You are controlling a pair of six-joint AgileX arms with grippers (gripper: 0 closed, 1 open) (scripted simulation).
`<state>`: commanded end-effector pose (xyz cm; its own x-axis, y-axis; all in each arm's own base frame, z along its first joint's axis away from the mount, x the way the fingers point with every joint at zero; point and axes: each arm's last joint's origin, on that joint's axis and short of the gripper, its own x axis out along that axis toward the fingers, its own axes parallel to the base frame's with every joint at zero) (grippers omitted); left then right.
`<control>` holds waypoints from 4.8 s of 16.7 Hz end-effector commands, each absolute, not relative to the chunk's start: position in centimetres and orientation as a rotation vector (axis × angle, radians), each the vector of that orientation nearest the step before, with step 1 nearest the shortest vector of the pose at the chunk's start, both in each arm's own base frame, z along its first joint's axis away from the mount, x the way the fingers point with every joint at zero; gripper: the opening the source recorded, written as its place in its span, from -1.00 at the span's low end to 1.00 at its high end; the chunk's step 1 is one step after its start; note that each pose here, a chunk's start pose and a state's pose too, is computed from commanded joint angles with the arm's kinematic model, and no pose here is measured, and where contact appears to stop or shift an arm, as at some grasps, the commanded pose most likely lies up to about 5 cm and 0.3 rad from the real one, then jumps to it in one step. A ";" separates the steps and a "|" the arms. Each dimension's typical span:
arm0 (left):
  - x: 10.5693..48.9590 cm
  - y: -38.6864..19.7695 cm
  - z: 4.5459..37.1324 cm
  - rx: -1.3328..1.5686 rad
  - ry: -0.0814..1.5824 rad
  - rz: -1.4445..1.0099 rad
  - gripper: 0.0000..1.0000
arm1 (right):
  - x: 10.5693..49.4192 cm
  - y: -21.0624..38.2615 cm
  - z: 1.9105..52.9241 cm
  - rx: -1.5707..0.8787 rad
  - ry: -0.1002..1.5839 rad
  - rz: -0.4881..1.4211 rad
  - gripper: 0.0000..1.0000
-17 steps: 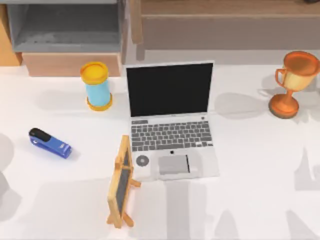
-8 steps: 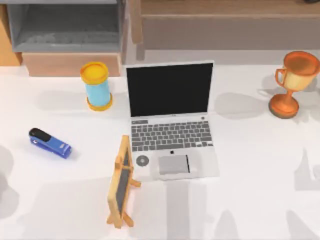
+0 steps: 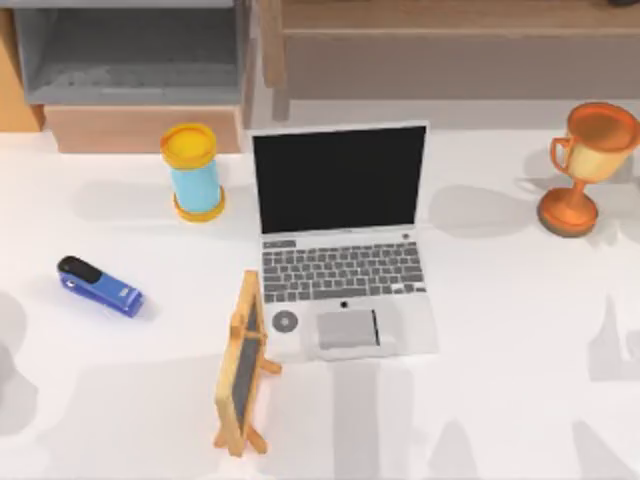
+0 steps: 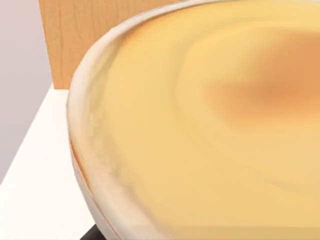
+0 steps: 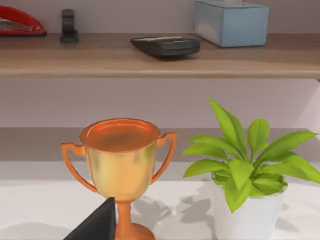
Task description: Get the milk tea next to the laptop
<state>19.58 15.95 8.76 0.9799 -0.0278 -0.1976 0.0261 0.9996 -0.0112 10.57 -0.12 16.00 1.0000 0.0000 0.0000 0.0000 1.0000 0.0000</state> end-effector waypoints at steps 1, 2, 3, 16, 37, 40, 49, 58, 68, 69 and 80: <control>19.6 16.0 8.8 -0.009 0.199 -0.027 -0.96 | 10.6 -0.1 16.0 0.000 0.000 0.000 1.00; 19.6 16.0 8.8 -0.009 0.199 -0.027 -1.00 | 10.6 -0.1 16.0 0.000 0.000 0.000 1.00; 19.6 16.0 8.8 -0.009 0.199 -0.027 -1.00 | 10.6 -0.1 16.0 0.000 0.000 0.000 1.00; 19.5 16.0 9.7 -0.008 0.200 -0.026 -1.00 | 10.6 -0.1 16.0 0.000 0.000 0.000 1.00; 35.4 -16.5 23.4 -0.287 0.090 -0.391 -1.00 | 10.6 -0.1 16.0 0.000 0.000 0.000 1.00; 33.8 -25.4 25.5 -0.393 0.151 -0.369 -1.00 | 10.6 -0.1 16.0 0.000 0.000 0.000 1.00; 25.1 -43.1 22.4 -0.362 0.325 -0.062 -1.00 | 10.6 -0.1 16.0 0.000 0.000 0.000 1.00; 21.4 -47.6 14.7 -0.062 0.260 0.188 -1.00 | 10.6 -0.1 16.0 0.000 0.000 0.000 1.00; 22.0 -47.6 15.7 -0.076 0.238 0.213 -1.00 | 10.6 -0.1 16.0 0.000 0.000 0.000 1.00; 22.0 -47.6 15.7 -0.081 0.234 0.215 -1.00 | 10.6 -0.1 16.0 0.000 0.000 0.000 1.00; 21.6 -48.3 16.4 -0.169 0.186 0.213 -1.00 | 10.6 -0.1 16.0 0.000 0.000 0.000 1.00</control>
